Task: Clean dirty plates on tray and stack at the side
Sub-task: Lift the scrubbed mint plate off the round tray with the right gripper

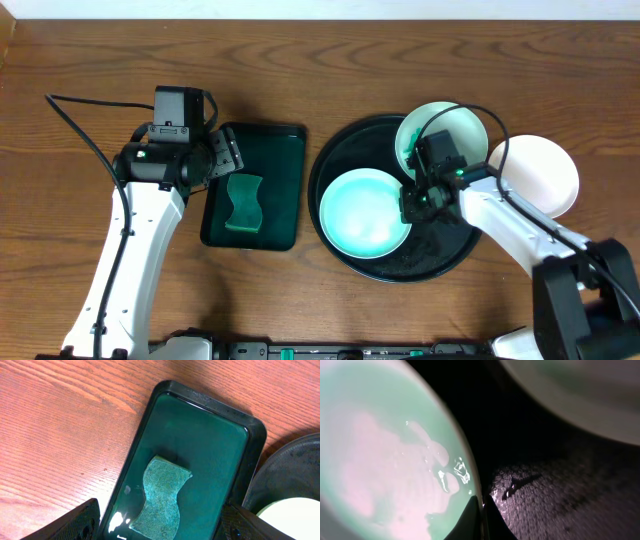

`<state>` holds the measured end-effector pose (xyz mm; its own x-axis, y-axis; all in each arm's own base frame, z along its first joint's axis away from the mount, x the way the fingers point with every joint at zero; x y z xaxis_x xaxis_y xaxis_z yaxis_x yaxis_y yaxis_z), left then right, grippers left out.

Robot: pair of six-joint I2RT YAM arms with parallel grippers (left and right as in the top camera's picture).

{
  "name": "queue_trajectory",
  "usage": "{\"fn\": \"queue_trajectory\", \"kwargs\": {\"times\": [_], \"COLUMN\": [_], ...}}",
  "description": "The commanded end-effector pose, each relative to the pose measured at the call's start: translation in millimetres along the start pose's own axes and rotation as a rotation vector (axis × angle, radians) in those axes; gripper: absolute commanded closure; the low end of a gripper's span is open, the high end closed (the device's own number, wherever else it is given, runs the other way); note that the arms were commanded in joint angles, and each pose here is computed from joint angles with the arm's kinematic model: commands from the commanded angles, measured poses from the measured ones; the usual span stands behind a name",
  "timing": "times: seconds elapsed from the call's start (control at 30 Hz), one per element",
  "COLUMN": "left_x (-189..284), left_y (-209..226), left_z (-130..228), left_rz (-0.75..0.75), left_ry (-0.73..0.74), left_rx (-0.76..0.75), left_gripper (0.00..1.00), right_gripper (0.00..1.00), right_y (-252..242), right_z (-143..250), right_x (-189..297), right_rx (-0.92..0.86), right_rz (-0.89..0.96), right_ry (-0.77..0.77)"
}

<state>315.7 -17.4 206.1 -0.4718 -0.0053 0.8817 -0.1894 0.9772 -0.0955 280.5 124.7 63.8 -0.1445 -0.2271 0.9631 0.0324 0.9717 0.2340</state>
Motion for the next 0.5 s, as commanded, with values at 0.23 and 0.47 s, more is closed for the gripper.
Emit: {"fn": "queue_trajectory", "kwargs": {"times": [0.23, 0.47], "left_x": [6.1, 6.1], "left_y": [0.4, 0.4], "left_z": [-6.3, -6.3], "left_rz": [-0.005, -0.005], "left_ry": [-0.022, -0.022], "left_rx": [0.003, 0.004], "left_gripper": [0.22, 0.22], "right_gripper": [0.99, 0.99], "right_y": [18.0, 31.0], "right_z": [-28.0, -38.4], "right_x": [80.3, 119.4], "right_rx": [-0.06, -0.089], "right_rz": [-0.067, -0.068], "right_ry": [-0.146, -0.16]}}
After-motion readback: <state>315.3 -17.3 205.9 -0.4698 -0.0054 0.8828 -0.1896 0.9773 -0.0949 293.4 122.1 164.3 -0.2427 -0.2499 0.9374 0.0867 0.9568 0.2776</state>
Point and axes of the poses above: each gripper's point midway between its finger pads, its own x axis back along the fingers, its own y axis along the line the jaws close on, z = x × y, the point moved 4 cm from there along x, back along the fingers, and after that the axes turned 6 degrees about -x, right-handed, at the moved point
